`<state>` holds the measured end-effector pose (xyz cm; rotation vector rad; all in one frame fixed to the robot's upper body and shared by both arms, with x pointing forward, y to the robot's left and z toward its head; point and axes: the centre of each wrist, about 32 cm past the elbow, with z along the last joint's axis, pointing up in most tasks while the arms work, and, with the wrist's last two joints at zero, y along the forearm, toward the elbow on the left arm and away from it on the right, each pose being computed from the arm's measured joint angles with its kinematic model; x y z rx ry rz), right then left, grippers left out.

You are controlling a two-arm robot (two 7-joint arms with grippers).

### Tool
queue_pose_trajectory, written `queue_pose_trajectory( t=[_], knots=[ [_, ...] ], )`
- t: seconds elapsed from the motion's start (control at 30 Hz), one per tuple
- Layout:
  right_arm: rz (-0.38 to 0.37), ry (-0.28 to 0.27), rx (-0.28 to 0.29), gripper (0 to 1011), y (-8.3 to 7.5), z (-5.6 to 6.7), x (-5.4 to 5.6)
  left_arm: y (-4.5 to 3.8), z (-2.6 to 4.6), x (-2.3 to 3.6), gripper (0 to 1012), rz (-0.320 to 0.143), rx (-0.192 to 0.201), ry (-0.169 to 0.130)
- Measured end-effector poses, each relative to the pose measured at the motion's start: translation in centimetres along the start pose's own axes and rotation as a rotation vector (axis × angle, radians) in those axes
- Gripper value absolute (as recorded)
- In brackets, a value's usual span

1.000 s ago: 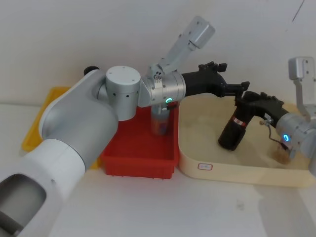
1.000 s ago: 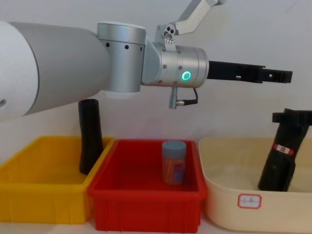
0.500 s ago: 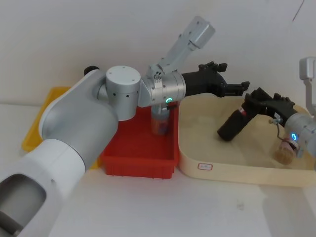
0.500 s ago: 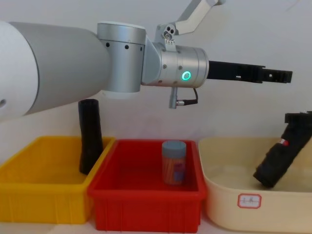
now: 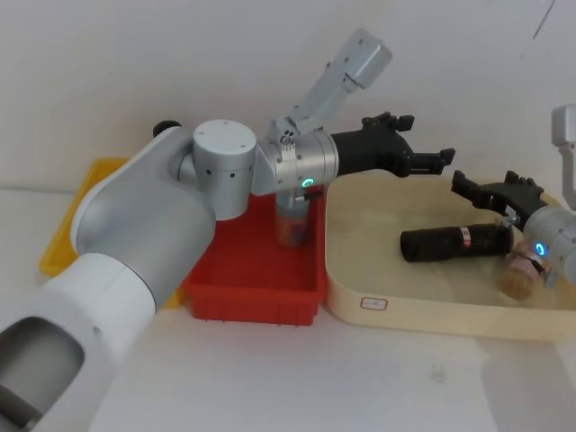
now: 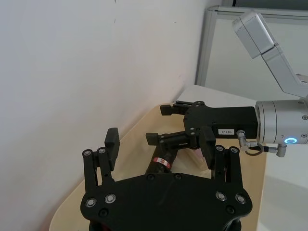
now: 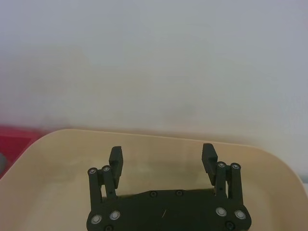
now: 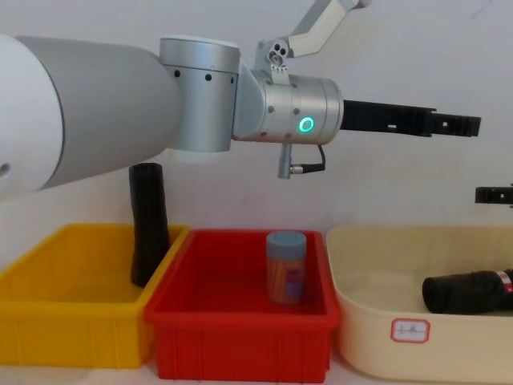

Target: Pick up the garbage bag with the one hand and transfer it to the other hand.

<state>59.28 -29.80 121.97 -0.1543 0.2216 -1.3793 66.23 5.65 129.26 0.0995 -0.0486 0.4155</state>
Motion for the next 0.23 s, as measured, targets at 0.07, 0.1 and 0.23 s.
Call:
queue_pose_trajectory(
  t=[0.07, 0.1, 0.23],
  knots=[
    [-0.001, 0.000, 0.000, 999, 0.00, 0.00, 0.02, 0.00, 0.00, 0.00, 1001, 0.000, 0.000, 0.000],
    [-0.002, 0.001, 0.000, 999, 0.00, 0.00, 0.04, 0.00, 0.00, 0.00, 1001, 0.000, 0.000, 0.000],
    [-0.003, 0.001, 0.000, 1000, 0.00, 0.01, 0.07, 0.00, 0.00, 0.00, 1001, 0.000, 0.000, 0.000]
  ],
)
